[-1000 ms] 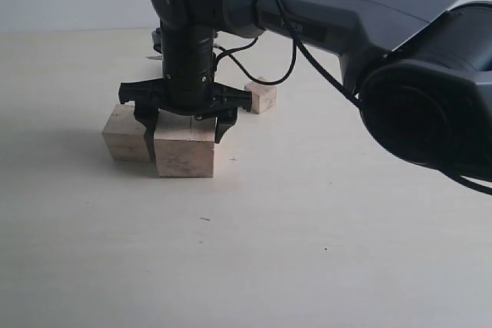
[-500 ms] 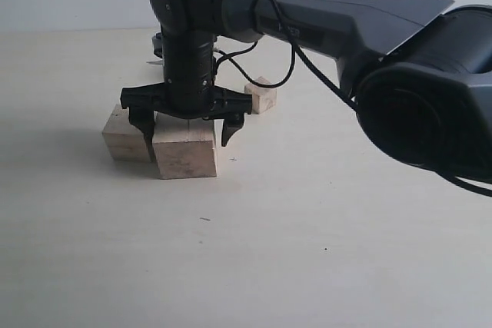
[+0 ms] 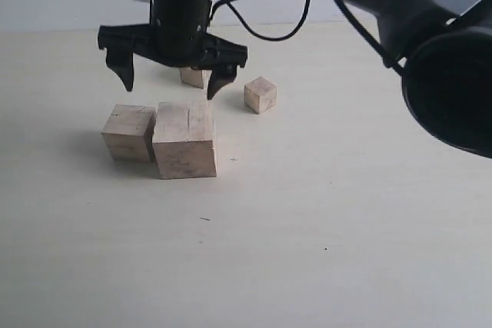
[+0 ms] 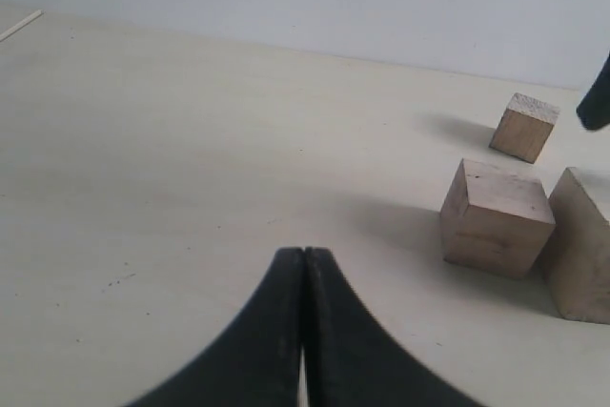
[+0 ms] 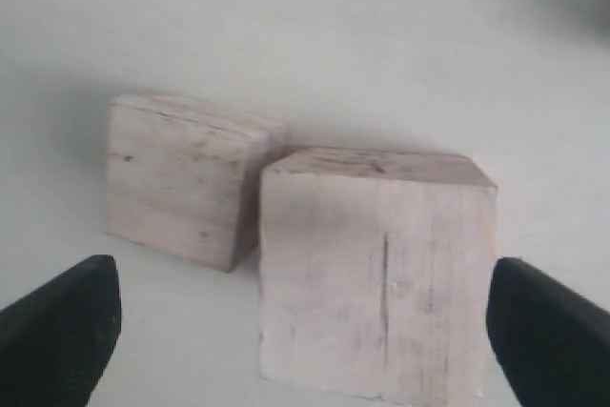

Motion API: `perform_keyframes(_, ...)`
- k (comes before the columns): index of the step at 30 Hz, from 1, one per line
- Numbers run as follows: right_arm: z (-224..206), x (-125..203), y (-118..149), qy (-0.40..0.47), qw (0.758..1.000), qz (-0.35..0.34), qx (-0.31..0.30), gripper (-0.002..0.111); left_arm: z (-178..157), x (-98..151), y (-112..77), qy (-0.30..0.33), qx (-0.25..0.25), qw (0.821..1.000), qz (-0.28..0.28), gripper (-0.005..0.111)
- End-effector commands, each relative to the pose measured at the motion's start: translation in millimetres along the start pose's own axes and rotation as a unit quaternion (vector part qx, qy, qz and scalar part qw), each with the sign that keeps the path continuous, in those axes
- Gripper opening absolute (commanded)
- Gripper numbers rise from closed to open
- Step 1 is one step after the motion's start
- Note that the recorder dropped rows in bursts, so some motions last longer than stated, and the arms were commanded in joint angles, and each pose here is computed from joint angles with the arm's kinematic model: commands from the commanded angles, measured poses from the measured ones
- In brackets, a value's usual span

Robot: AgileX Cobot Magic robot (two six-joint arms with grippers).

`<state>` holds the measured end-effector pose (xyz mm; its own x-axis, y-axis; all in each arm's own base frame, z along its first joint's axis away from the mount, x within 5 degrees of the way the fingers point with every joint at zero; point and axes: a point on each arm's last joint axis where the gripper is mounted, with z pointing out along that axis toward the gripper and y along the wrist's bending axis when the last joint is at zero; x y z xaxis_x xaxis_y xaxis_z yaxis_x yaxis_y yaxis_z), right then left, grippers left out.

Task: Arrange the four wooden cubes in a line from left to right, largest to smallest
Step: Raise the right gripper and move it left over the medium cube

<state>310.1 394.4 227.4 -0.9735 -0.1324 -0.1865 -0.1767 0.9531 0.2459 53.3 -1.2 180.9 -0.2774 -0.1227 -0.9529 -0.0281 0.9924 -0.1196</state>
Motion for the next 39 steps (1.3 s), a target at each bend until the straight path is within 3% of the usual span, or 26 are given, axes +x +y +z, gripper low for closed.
perform_keyframes(1,-32,-7,9,-0.039,0.999,-0.015,-0.035,0.097,0,0,-0.3,-0.007,0.004,1.0,0.004,0.0)
perform_keyframes(7,-44,-2,30,-0.01,0.989,-0.018,-0.143,0.093,0,0,-0.3,-0.007,0.004,1.0,0.004,0.0)
perform_keyframes(14,-22,2,36,0.016,0.987,-0.036,-0.157,0.092,0,0,-0.3,-0.007,0.004,1.0,0.004,0.0)
perform_keyframes(20,-24,8,42,-0.01,0.948,-0.263,-0.177,0.092,0,0,-0.3,-0.007,0.004,1.0,0.004,0.0)
perform_keyframes(26,-36,-6,21,-0.018,0.921,-0.355,-0.158,0.092,0,0,-0.3,-0.007,0.004,1.0,0.004,0.0)
perform_keyframes(33,-28,-26,7,-0.075,0.847,-0.504,-0.15,0.092,0,0,-0.3,-0.007,0.004,1.0,0.004,0.0)
perform_keyframes(39,-7,-33,12,-0.12,0.805,-0.559,-0.16,0.092,0,0,-0.3,-0.007,0.004,1.0,0.004,0.0)
